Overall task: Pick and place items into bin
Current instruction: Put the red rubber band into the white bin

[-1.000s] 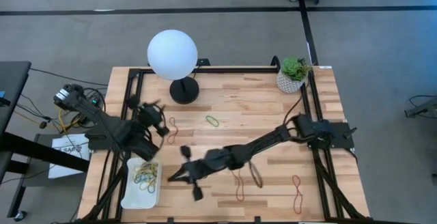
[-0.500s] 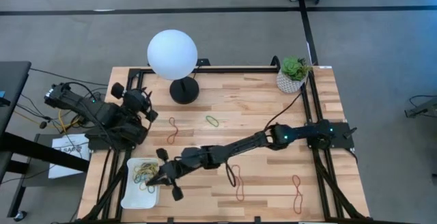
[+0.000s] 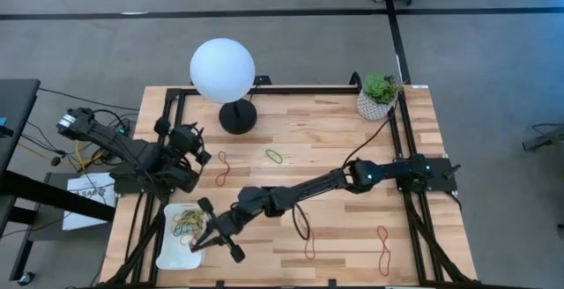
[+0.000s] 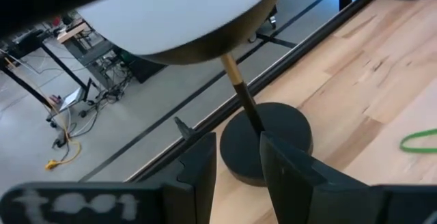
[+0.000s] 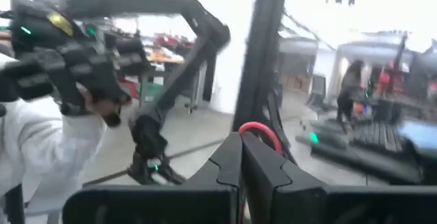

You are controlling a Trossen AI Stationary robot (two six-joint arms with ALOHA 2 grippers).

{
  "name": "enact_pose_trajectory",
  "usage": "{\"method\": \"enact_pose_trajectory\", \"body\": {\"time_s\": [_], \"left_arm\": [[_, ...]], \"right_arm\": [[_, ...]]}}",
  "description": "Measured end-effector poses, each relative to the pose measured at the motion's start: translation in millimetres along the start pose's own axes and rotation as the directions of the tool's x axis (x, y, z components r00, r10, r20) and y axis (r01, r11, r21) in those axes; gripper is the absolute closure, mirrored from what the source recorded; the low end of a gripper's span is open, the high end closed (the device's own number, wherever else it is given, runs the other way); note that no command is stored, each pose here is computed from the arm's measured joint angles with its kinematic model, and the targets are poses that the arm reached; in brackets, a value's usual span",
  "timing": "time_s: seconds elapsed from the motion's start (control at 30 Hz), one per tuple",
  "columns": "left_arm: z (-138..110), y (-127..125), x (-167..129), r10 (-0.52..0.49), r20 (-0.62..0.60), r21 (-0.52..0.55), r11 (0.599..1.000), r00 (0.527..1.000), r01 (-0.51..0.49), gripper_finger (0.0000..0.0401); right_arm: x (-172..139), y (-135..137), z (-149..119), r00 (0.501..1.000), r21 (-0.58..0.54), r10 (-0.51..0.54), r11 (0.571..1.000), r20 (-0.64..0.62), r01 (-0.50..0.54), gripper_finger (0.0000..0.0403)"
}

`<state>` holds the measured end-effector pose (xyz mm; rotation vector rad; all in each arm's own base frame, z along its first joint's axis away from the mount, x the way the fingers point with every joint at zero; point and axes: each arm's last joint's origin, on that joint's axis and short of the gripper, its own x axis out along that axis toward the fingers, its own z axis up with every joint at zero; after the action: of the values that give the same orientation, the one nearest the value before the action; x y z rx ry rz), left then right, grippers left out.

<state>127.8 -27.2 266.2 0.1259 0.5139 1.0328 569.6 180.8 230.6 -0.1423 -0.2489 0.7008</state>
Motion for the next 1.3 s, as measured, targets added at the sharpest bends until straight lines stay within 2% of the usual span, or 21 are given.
{"method": "enact_pose_trajectory", "body": {"time_s": [0.07, 0.17, 0.27, 0.37, 0.43, 0.6, 0.7, 0.83, 0.97, 1.07, 1.13, 1.17, 1.3], "left_arm": [[-2, -1, 1, -0.001, 0.0, -0.002, 1.0, 1.0, 0.001, 0.0296], [-1, -1, 1, -0.004, 0.0, -0.008, 1.0, 1.0, 0.004, 0.0296], [-1, -2, 1, -0.004, 0.0, -0.01, 1.0, 1.0, 0.004, 0.0296], [-1, -2, 1, -0.011, -0.006, -0.022, 1.0, 1.0, 0.011, 0.0296], [-2, -3, 1, -0.021, -0.025, -0.024, 1.0, 0.999, 0.021, 0.0296], [-3, -3, 1, -0.034, -0.051, 0.009, 0.999, 0.998, 0.034, 0.0296], [-4, -3, 1, -0.049, -0.085, 0.044, 0.998, 0.995, 0.053, 0.0296], [-4, -4, 0, -0.059, -0.103, 0.048, 0.997, 0.993, 0.064, 0.0296], [-5, -4, 0, -0.074, -0.133, 0.049, 0.995, 0.988, 0.081, 0.0296], [-8, -6, -2, -0.128, -0.212, 0.093, 0.984, 0.969, 0.151, 0.0296], [-11, -8, -7, -0.184, -0.272, 0.109, 0.969, 0.944, 0.221, 0.0296], [-12, -9, -9, -0.213, -0.303, 0.115, 0.959, 0.929, 0.258, 0.0296], [-18, -16, -23, -0.355, -0.398, 0.105, 0.898, 0.846, 0.427, 0.0296]], "right_arm": [[1, 1, 4, 1.0, -0.009, 0.005, 1.0, 0.011, -0.004, 0.0401], [-1, -1, -3, 0.999, 0.023, 0.006, 1.0, -0.045, -0.005, 0.04], [-4, -5, -17, 0.986, 0.068, -0.021, 0.997, -0.165, 0.032, 0.0397], [-9, -7, -30, 0.951, 0.104, -0.079, 0.988, -0.297, 0.114, 0.0397], [-10, -8, -33, 0.934, 0.121, -0.098, 0.982, -0.344, 0.147, 0.0401], [-10, -4, -28, 0.924, 0.142, -0.078, 0.98, -0.373, 0.14, 0.0402], [-14, -3, -24, 0.89, 0.161, -0.072, 0.974, -0.451, 0.16, 0.0402], [-22, -4, -11, 0.806, 0.129, -0.12, 0.963, -0.58, 0.236, 0.0402], [-27, -6, 5, 0.782, 0.109, -0.111, 0.968, -0.613, 0.224, 0.0402], [-30, -6, 17, 0.767, 0.092, -0.135, 0.965, -0.628, 0.246, 0.0402], [-33, -8, 27, 0.725, 0.07, -0.217, 0.937, -0.653, 0.343, 0.0403], [-36, -9, 32, 0.688, 0.051, -0.267, 0.913, -0.674, 0.405, 0.0403], [-52, -11, 36, 0.482, -0.098, -0.391, 0.845, -0.784, 0.525, 0.0403]]}}
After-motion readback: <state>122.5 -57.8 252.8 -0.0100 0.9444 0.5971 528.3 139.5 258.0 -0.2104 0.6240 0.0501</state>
